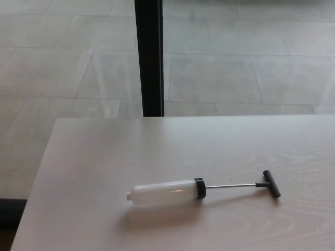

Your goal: The robot uses its left hand to lift the air pump kept on the middle of the desk and use the right hand to pull out the handle

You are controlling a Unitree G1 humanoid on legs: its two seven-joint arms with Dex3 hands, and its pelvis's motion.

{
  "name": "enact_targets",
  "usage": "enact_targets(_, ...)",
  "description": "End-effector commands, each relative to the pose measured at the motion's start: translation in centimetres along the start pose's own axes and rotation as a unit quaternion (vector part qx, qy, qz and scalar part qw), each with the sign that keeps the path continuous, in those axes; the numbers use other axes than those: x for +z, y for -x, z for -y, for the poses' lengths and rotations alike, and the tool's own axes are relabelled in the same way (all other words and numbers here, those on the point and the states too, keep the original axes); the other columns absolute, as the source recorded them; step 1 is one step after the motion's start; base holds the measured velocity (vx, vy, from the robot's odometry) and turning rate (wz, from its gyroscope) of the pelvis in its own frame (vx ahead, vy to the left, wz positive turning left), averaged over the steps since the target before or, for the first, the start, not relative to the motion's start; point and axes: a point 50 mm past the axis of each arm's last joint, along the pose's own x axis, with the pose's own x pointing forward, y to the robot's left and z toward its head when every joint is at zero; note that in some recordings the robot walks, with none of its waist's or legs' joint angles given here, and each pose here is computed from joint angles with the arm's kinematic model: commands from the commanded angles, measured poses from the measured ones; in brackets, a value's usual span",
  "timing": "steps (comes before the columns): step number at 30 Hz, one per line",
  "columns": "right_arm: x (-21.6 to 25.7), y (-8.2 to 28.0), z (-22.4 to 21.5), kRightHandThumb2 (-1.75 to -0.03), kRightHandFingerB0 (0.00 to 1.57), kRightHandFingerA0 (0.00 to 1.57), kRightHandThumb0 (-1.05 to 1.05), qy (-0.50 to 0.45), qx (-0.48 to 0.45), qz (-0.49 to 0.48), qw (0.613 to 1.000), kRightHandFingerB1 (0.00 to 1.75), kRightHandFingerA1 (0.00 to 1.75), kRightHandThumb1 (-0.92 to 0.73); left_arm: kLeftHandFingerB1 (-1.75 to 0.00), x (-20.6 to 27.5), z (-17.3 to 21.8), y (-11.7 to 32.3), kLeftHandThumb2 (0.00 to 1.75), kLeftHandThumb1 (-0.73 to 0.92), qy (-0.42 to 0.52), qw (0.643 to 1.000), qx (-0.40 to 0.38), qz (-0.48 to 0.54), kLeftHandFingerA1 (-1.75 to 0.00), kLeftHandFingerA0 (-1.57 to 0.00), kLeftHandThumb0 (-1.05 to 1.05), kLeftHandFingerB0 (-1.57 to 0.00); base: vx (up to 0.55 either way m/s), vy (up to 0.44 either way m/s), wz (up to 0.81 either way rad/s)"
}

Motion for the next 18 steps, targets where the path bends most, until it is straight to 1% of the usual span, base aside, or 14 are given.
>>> enact_targets(1,-5.5,1.8,1.9,-0.98,0.31,0.45,-0.65,-0.171,-0.063,-0.041,0.982,0.51,0.72,-0.64,-0.38,-6.6,-2.1,1.0,0.62,0.79,0.27,0.961,0.017,-0.056,-0.49,-0.32,-0.65,-0.23,0.0,0.0,0.0)
enact_targets(3,-5.5,2.1,1.9,-0.64,0.31,0.42,-0.61,-0.147,-0.044,-0.045,0.987,0.35,0.62,-0.82,-0.4,-6.4,-1.9,1.0,0.64,0.81,0.256,0.965,-0.007,-0.049,-0.5,-0.31,-0.64,-0.3,0.0,0.0,0.0)
enact_targets(5,-5.8,2.3,1.9,-0.97,0.26,0.42,-0.63,-0.134,-0.028,-0.044,0.99,0.49,0.68,-0.65,-0.4,-6.3,-1.9,1.0,0.64,0.8,0.235,0.971,-0.02,-0.048,-0.49,-0.35,-0.66,-0.34,0.0,0.0,0.0)
enact_targets(6,-6.1,2.4,2.0,-0.64,0.34,0.44,-0.6,-0.133,-0.025,-0.047,0.99,0.36,0.59,-0.8,-0.4,-6.2,-1.9,1.0,0.65,0.8,0.228,0.972,-0.025,-0.048,-0.49,-0.37,-0.7,-0.33,0.0,0.0,0.0)
enact_targets(7,-6.3,2.5,1.9,-0.63,0.35,0.43,-0.61,-0.127,-0.016,-0.048,0.991,0.36,0.62,-0.79,-0.5,-6.1,-2.0,0.9,1.03,0.61,0.224,0.973,-0.021,-0.05,-0.62,-0.39,-0.64,-0.22,0.0,0.0,0.0)
enact_targets(8,-6.3,2.5,1.8,-0.63,0.37,0.44,-0.63,-0.123,-0.011,-0.047,0.991,0.36,0.61,-0.78,-0.5,-6.1,-1.9,0.9,1.03,0.65,0.224,0.973,-0.021,-0.049,-0.61,-0.38,-0.71,-0.25,0.0,0.0,0.0)
enact_targets(10,-6.3,2.5,1.8,-0.64,0.37,0.44,-0.63,-0.116,-0.002,-0.049,0.992,0.36,0.62,-0.78,-0.51,-6.2,-1.8,0.9,1.03,0.62,0.22,0.974,-0.026,-0.047,-0.62,-0.38,-0.68,-0.24,0.0,0.0,0.0)
enact_targets(11,-6.3,2.5,1.7,-0.63,0.38,0.43,-0.63,-0.117,0.001,-0.049,0.992,0.36,0.61,-0.78,-0.44,-6.3,-1.9,1.0,0.63,0.79,0.226,0.972,-0.034,-0.043,-0.52,-0.35,-0.69,-0.34,0.0,0.0,0.0)
enact_targets(12,-6.3,2.5,1.7,-0.64,0.34,0.4,-0.64,-0.112,0.008,-0.05,0.992,0.35,0.6,-0.8,-0.53,-6.4,-1.9,1.1,1.01,0.65,0.231,0.971,-0.037,-0.041,-0.61,-0.33,-0.75,-0.27,0.0,0.0,0.0)
enact_targets(13,-6.5,2.6,1.7,-0.64,0.34,0.4,-0.64,-0.104,0.017,-0.051,0.993,0.35,0.6,-0.8,-0.53,-6.4,-2.0,1.1,1.01,0.65,0.233,0.971,-0.038,-0.04,-0.61,-0.33,-0.75,-0.27,0.0,0.0,0.0)
enact_targets(14,-6.6,2.6,1.5,-0.64,0.33,0.4,-0.63,-0.09,0.026,-0.057,0.994,0.34,0.54,-0.8,-0.43,-6.5,-2.1,1.2,0.65,0.8,0.229,0.972,-0.035,-0.047,-0.56,-0.36,-0.68,-0.32,0.0,0.0,0.0)
enact_targets(15,-6.8,2.7,1.4,-0.64,0.31,0.39,-0.61,-0.076,0.036,-0.059,0.995,0.33,0.52,-0.8,-0.42,-6.7,-2.2,1.2,0.64,0.82,0.237,0.97,-0.035,-0.048,-0.53,-0.29,-0.65,-0.28,0.0,0.0,0.0)
enact_targets(16,-6.9,2.7,1.3,-0.64,0.31,0.4,-0.61,-0.069,0.04,-0.062,0.995,0.33,0.56,-0.79,-0.51,-6.8,-2.4,1.3,1.02,0.67,0.239,0.969,-0.031,-0.049,-0.62,-0.34,-0.7,-0.21,0.0,0.0,0.0)
enact_targets(18,-7.3,2.8,1.3,-0.64,0.31,0.4,-0.61,-0.061,0.047,-0.069,0.995,0.33,0.54,-0.79,-0.51,-7.1,-2.9,1.5,1.03,0.66,0.227,0.972,-0.026,-0.05,-0.63,-0.36,-0.7,-0.21,0.0,0.0,0.0)
